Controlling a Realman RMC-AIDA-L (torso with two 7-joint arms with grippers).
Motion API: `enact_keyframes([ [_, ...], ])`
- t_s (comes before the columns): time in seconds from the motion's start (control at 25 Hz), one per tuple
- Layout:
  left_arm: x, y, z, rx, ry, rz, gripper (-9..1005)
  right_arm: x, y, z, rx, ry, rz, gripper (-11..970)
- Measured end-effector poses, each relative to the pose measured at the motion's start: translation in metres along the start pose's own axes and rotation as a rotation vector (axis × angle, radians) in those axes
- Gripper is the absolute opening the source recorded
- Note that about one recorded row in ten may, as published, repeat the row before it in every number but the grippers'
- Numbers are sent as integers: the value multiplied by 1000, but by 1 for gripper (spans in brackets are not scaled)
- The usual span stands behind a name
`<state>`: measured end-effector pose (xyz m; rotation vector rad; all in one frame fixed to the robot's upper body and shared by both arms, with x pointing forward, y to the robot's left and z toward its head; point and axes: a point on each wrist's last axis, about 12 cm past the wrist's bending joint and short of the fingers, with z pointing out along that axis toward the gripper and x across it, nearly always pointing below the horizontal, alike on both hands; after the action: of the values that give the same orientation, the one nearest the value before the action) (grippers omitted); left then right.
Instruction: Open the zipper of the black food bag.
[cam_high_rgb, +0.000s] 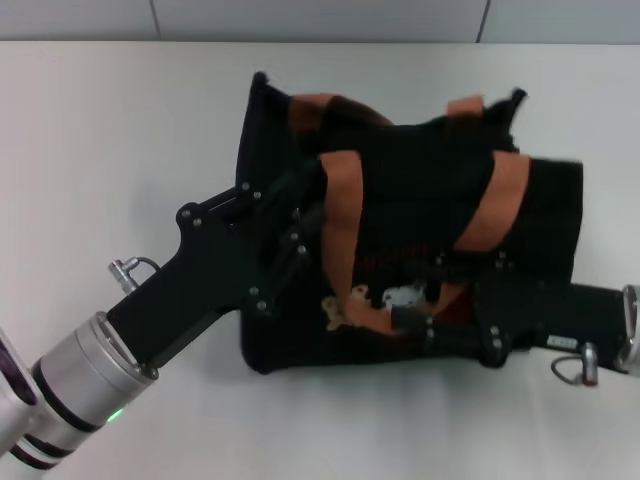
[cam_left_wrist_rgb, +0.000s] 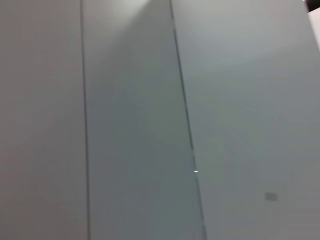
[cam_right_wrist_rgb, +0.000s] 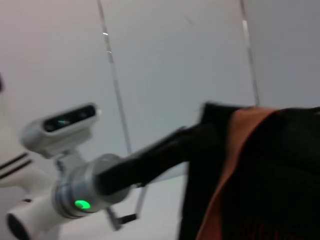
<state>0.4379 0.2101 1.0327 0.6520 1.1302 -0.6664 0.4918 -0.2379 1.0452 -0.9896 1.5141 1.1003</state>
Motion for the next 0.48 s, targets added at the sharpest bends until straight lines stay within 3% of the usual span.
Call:
enact_keyframes([
  [0.04, -1, 3, 0, 30, 2, -19, 183, -1, -3, 1, 19, -4, -1, 620],
  [0.12, -2, 9, -2, 60, 9, -45, 361, -3, -9, 2, 62, -13, -4, 620],
  [0.2, -2, 9, -2, 60, 9, -45, 427, -5, -14, 3, 100, -22, -6, 621],
  [0.28, -6, 20, -10, 119, 23, -49, 493, -9, -24, 5, 160, -36, -14, 621],
  [0.48, -17, 30, -29, 143, 3, -49, 628, -15, -33, 13, 190, -53, -15, 622],
])
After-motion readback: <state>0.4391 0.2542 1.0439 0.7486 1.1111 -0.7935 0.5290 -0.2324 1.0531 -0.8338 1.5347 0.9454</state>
